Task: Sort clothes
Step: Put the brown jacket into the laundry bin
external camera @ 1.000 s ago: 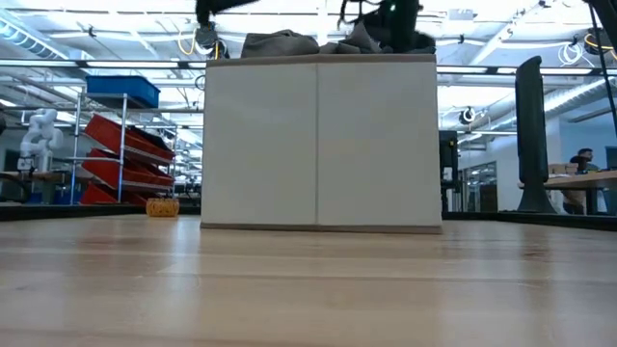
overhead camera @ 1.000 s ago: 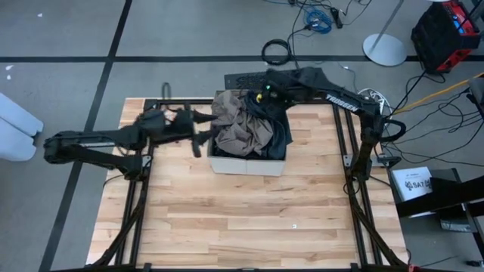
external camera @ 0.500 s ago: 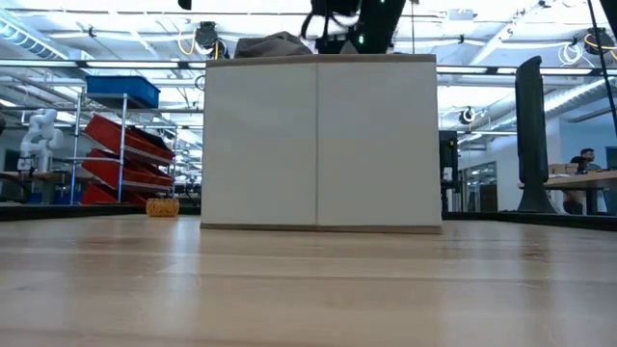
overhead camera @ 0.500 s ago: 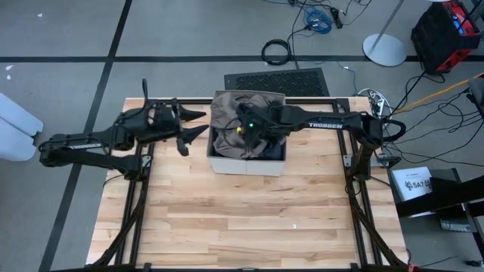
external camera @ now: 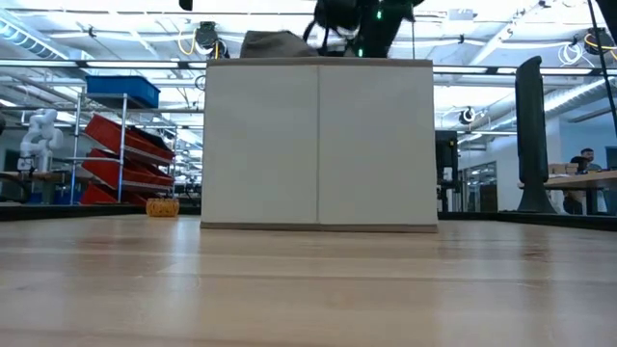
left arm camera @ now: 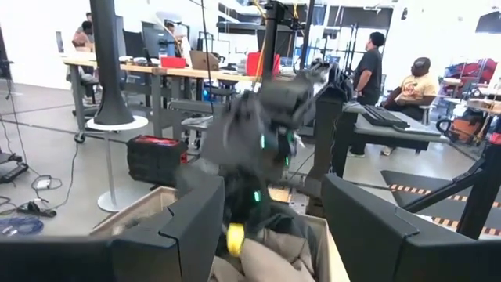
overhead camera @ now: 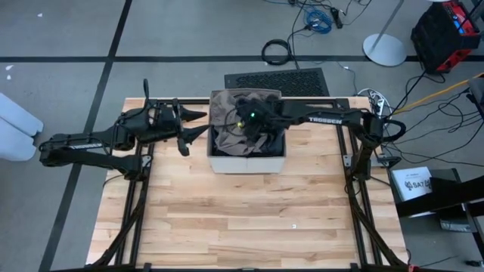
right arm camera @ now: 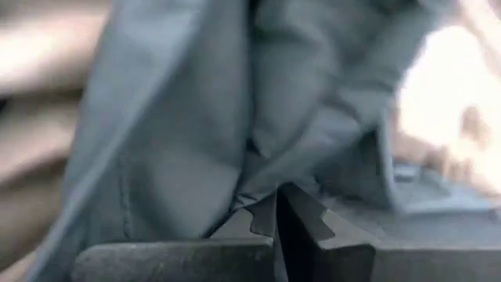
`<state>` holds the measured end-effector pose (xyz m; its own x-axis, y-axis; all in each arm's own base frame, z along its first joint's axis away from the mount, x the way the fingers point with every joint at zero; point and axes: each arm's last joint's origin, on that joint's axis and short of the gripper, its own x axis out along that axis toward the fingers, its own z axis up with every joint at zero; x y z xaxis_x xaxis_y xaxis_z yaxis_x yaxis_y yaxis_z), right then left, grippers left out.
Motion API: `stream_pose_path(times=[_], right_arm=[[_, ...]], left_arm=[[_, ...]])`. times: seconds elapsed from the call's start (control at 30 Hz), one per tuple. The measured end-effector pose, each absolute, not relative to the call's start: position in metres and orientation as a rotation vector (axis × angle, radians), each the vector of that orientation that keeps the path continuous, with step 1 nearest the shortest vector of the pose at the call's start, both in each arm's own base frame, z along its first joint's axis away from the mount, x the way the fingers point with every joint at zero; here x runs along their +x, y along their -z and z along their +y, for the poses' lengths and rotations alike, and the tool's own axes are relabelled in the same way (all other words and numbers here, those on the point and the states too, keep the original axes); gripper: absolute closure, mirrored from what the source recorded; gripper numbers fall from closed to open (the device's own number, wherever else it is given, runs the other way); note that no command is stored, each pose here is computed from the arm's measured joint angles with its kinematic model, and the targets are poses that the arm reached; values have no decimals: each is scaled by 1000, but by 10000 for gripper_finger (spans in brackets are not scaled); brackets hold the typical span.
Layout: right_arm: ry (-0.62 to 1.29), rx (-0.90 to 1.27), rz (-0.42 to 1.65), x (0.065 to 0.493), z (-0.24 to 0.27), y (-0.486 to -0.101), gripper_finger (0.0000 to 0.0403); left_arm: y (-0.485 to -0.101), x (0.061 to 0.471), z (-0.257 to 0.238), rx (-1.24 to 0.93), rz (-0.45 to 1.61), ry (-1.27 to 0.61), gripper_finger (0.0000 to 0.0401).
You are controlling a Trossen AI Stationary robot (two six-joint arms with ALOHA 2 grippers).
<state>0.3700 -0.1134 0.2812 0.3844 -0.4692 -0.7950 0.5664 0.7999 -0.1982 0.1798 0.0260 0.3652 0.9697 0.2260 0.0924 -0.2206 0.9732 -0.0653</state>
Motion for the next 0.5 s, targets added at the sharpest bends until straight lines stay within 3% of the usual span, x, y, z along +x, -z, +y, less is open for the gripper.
stream_pose_path(times=[0.27,0.5], right_arm=[[656,118,923,364,-107,-346,397],[736,90,878,351,-106,-390,335]], left_arm=[[-365,180,26,-65,-100,-225,177],[-365,180,26,-71,-101,-225,177]])
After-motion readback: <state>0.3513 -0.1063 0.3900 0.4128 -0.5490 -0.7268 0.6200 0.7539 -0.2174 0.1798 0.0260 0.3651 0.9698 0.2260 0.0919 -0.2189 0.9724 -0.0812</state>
